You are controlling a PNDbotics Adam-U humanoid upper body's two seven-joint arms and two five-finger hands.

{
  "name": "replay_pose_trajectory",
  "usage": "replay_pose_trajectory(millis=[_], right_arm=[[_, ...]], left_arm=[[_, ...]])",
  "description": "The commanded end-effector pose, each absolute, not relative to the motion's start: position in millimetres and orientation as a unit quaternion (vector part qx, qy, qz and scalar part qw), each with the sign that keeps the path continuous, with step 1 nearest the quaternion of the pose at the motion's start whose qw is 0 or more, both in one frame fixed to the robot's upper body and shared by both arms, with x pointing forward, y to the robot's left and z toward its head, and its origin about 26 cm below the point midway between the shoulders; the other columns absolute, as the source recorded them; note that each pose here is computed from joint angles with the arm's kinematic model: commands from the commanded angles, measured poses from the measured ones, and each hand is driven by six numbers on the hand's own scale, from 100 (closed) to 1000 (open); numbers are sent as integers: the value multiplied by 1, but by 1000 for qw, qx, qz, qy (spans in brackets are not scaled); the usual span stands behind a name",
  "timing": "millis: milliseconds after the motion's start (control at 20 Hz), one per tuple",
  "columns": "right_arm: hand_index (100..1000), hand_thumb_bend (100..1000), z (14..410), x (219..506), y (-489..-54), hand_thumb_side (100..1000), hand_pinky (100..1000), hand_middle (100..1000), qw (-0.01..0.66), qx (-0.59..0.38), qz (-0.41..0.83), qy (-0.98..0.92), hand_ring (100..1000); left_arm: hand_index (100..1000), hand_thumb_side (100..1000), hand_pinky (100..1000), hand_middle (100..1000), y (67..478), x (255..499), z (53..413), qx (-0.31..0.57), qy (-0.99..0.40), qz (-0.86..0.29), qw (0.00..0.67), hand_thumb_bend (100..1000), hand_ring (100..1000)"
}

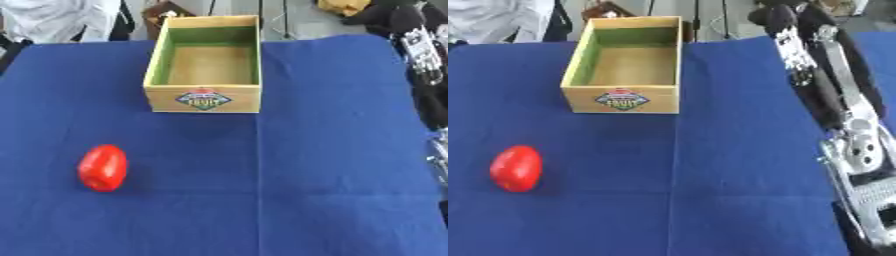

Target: Pick up objects on the table and place them in the box.

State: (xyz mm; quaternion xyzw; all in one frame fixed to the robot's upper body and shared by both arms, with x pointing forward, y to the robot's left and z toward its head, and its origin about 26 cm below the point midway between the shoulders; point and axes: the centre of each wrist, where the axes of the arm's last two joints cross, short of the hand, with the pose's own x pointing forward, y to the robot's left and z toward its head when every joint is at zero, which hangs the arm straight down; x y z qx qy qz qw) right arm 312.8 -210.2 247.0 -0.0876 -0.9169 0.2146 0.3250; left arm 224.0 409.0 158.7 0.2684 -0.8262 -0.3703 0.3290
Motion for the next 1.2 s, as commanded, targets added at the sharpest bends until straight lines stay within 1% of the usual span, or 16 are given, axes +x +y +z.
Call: replay_pose_trajectory(millis=[50, 200, 300, 500, 650, 800, 900, 1050, 1200], right_arm=[[858, 100, 253, 309, -211, 884, 881, 698, 313, -87, 218, -920, 824], [857, 100, 254, 309, -210, 884, 882, 698, 313, -85, 219, -920, 825], [857, 100, 253, 309, -210, 883, 882, 697, 314, -85, 220, -920, 825], [856, 100, 253, 309, -210, 883, 883, 697, 314, -83, 223, -919, 825], [856, 100, 253, 309, -209, 882, 883, 697, 315, -82, 224, -919, 826], [856, 100, 252, 309, -209, 882, 884, 696, 316, -80, 226, -918, 826], [856, 100, 252, 309, -209, 881, 884, 696, 316, -78, 227, -918, 826], [856, 100, 252, 309, -208, 880, 885, 696, 317, -76, 228, -917, 826], [856, 100, 252, 309, -208, 879, 885, 696, 317, -74, 229, -917, 827]], left_arm=[[974, 901, 515, 746, 418, 218, 175, 291, -786, -439, 324, 596, 600], [977, 901, 531, 757, 421, 215, 175, 296, -753, -484, 333, 597, 617], [980, 893, 543, 766, 421, 215, 175, 299, -734, -509, 336, 603, 650], [995, 849, 580, 789, 417, 217, 176, 302, -694, -554, 346, 614, 719], [1000, 832, 602, 799, 412, 221, 179, 305, -666, -588, 343, 624, 737], [1000, 818, 625, 810, 406, 228, 186, 310, -646, -618, 324, 660, 753], [1000, 810, 639, 819, 401, 232, 189, 309, -633, -639, 309, 711, 765], [1000, 806, 652, 827, 395, 237, 189, 309, -618, -662, 290, 758, 776], [1000, 798, 661, 832, 388, 240, 189, 299, -612, -678, 276, 779, 782]])
